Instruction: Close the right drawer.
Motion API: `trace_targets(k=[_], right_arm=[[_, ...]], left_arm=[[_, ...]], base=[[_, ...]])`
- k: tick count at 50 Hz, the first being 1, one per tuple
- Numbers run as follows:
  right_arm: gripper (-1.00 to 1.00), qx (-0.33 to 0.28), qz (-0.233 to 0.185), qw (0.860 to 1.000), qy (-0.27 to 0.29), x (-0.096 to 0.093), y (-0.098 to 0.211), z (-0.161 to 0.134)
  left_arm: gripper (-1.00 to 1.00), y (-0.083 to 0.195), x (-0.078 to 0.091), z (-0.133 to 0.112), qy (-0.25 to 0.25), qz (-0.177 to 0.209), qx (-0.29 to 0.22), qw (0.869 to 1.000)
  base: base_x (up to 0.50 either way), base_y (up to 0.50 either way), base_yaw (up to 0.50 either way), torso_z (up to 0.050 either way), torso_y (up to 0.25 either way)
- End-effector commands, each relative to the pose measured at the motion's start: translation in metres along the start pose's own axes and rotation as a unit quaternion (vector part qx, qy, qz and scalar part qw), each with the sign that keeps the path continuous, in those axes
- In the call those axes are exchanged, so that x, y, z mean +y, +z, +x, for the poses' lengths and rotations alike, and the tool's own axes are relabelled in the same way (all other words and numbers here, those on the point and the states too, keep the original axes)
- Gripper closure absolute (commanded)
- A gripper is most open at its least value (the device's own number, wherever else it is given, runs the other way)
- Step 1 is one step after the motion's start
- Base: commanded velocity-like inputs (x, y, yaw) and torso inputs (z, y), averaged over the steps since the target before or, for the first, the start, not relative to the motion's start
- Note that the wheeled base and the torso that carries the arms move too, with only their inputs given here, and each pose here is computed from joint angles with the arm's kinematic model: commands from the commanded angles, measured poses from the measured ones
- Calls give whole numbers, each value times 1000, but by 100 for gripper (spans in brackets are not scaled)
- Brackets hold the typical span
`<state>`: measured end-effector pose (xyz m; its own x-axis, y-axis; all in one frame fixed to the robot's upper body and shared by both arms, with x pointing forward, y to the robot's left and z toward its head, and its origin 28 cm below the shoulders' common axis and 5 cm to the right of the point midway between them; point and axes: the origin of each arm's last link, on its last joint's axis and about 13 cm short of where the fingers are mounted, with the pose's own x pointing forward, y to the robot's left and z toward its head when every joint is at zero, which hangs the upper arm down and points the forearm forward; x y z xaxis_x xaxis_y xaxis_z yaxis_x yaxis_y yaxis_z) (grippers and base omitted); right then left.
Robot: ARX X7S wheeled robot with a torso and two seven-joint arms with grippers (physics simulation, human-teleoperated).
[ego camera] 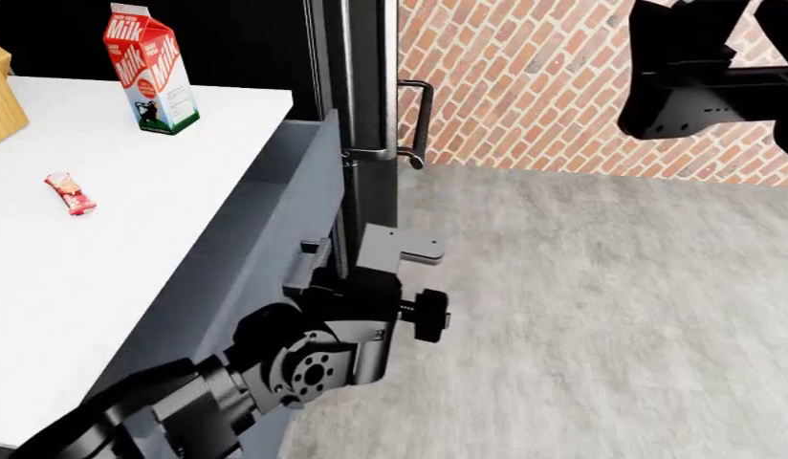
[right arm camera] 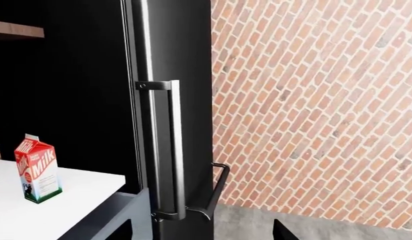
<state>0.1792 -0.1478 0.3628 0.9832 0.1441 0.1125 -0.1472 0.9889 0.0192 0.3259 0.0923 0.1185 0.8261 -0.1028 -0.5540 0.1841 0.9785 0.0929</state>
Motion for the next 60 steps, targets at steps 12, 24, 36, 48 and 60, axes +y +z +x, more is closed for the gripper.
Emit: trace_targets(k=[12, 24, 36, 48, 60], right_arm=[[-100, -3, -2, 1000, 7, 3, 3, -1], [-100, -2, -4, 1000, 10, 5, 2, -1], [-100, -6, -5, 1000, 13, 6, 4, -2], [-100, -7, -5, 1000, 14, 6, 4, -3], [-100, -7, -6, 1000, 15, 7, 4, -3]], left_arm=[[-100, -4, 12, 20, 50, -9, 11, 999], [-100, -2, 19, 26, 67, -22, 9, 997], [-100, -6, 24, 33, 84, -27, 17, 996], [-100, -13, 33, 42, 104, -25, 30, 994], [-100, -16, 44, 49, 123, -35, 37, 991]], base=[[0, 0, 0, 0, 0], [0, 0, 0, 0, 0], [0, 0, 0, 0, 0], [0, 0, 0, 0, 0], [0, 0, 0, 0, 0]])
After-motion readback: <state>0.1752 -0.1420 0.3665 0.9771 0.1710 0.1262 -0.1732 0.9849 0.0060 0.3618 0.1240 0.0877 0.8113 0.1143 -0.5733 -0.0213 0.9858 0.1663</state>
